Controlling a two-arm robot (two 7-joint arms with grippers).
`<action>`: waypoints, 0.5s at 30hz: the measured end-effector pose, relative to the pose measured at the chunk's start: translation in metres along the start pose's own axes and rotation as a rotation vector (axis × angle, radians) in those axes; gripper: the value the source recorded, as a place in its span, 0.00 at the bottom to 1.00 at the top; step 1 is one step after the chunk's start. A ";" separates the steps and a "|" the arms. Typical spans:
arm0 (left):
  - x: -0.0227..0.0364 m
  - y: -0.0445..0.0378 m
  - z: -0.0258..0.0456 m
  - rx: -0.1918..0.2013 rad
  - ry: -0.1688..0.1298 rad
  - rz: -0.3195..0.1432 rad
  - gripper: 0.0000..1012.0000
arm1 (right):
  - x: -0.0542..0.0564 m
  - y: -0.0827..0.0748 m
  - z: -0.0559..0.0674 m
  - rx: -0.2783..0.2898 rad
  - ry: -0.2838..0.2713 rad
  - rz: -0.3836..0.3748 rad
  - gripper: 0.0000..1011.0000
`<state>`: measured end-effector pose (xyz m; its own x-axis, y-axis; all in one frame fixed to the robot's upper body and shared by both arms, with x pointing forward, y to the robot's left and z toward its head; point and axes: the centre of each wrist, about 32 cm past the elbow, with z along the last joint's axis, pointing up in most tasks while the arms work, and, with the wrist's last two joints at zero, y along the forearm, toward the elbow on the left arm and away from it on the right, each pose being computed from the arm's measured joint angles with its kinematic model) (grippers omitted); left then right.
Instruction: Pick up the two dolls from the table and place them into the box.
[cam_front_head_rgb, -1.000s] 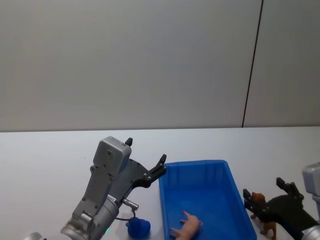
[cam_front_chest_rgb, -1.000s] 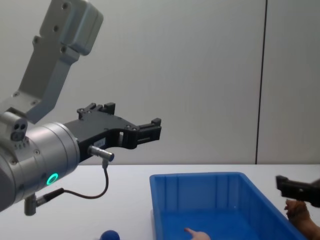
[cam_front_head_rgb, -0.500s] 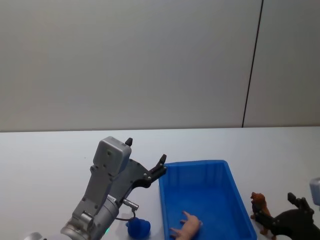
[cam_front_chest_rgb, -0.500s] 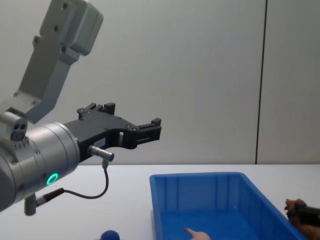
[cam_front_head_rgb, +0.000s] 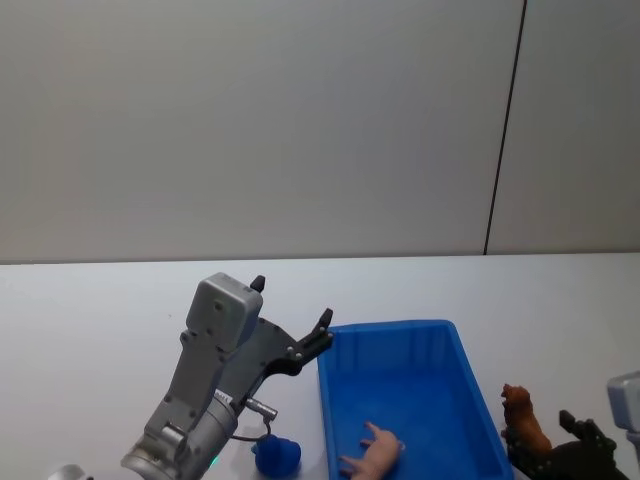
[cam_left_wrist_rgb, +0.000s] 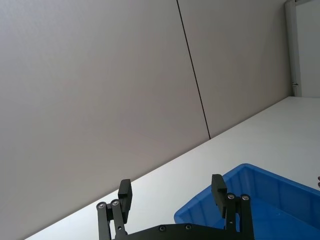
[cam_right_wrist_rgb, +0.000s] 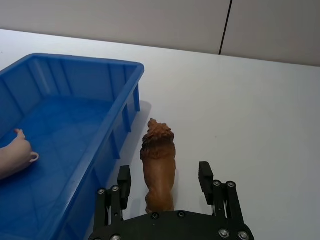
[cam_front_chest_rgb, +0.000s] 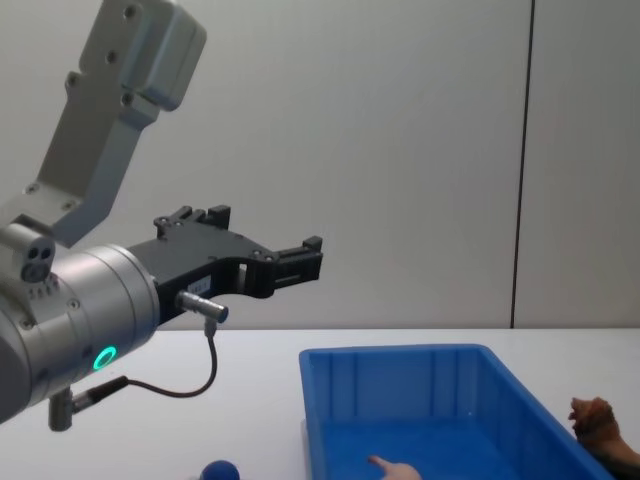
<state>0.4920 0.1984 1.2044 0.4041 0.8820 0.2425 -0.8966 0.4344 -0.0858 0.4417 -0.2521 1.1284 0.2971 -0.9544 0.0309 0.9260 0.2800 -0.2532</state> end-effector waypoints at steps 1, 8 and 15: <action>0.0000 0.0000 0.0000 0.000 0.000 0.000 0.99 | 0.000 0.001 -0.001 -0.001 0.001 0.002 0.82; 0.0000 0.0000 0.0000 0.000 0.000 0.000 0.99 | -0.001 0.005 -0.007 -0.015 0.009 0.016 0.61; 0.0000 0.0000 0.0000 0.000 0.000 0.000 0.99 | -0.002 0.007 -0.008 -0.015 0.012 0.017 0.38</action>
<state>0.4920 0.1984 1.2044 0.4041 0.8820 0.2425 -0.8966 0.4344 -0.0859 0.4455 -0.2491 1.1186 0.3098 -0.9507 0.0151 0.9172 0.2946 -0.2683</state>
